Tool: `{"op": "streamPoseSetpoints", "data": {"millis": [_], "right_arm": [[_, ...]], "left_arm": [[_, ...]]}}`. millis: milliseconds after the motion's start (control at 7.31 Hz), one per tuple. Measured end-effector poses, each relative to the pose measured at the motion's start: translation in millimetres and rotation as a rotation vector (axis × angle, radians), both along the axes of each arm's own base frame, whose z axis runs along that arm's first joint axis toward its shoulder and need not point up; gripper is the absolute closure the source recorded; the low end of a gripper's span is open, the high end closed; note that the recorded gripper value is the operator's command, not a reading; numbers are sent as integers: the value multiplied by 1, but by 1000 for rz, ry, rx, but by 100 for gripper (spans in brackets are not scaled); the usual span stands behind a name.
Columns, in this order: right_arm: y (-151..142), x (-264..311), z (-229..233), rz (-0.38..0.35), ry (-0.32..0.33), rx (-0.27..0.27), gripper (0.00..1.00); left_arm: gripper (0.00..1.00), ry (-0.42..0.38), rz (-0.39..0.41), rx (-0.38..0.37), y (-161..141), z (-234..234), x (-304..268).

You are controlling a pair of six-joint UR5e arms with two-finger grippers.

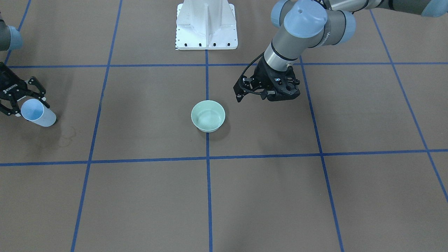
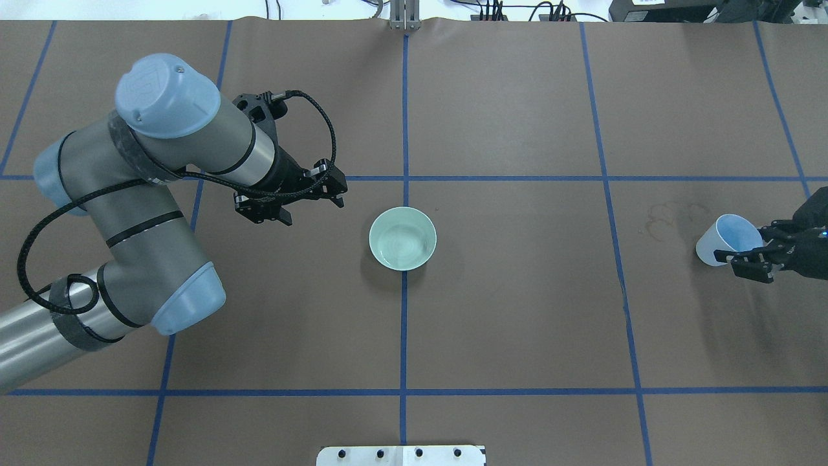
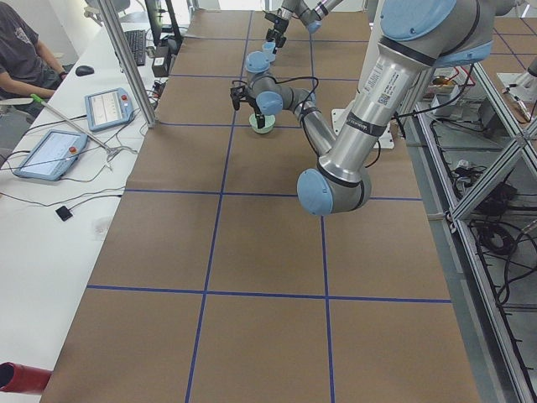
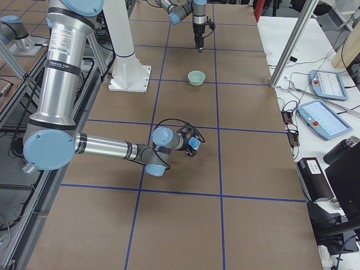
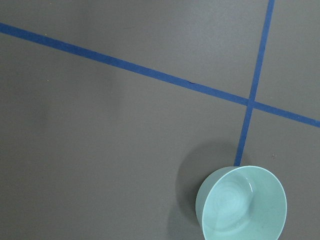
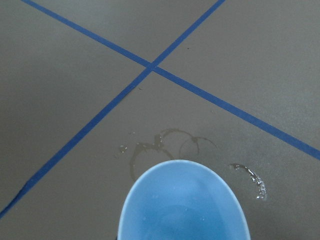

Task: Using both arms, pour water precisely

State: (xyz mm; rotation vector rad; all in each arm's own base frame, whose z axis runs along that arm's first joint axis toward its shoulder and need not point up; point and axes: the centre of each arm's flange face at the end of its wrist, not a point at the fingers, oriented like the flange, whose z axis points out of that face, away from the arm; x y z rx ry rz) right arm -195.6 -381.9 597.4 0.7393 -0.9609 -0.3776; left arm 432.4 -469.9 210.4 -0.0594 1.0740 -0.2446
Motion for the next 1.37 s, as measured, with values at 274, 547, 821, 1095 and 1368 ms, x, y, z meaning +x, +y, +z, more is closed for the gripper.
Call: {"op": "streamPoseSetpoints", "data": {"millis": [274,547,821,1095,1368], "right_arm": [[-34,-27,-83,1,53,-68,100],[-68,-74,-156,-21,88,-107,100],[-85,-146,-234,-93,137,-150,100],[-78,-218,-316,-145,210,-224,100],[-56,-281,-370,-161,345,-248,100]], "left_arm": [[8,-6,-10,7,-10,6,-13],[8,-40,18,45,-25,40,-40],[8,-76,64,92,-42,87,-84],[8,-112,100,143,-55,131,-129],[8,-147,120,180,-62,164,-161]]}}
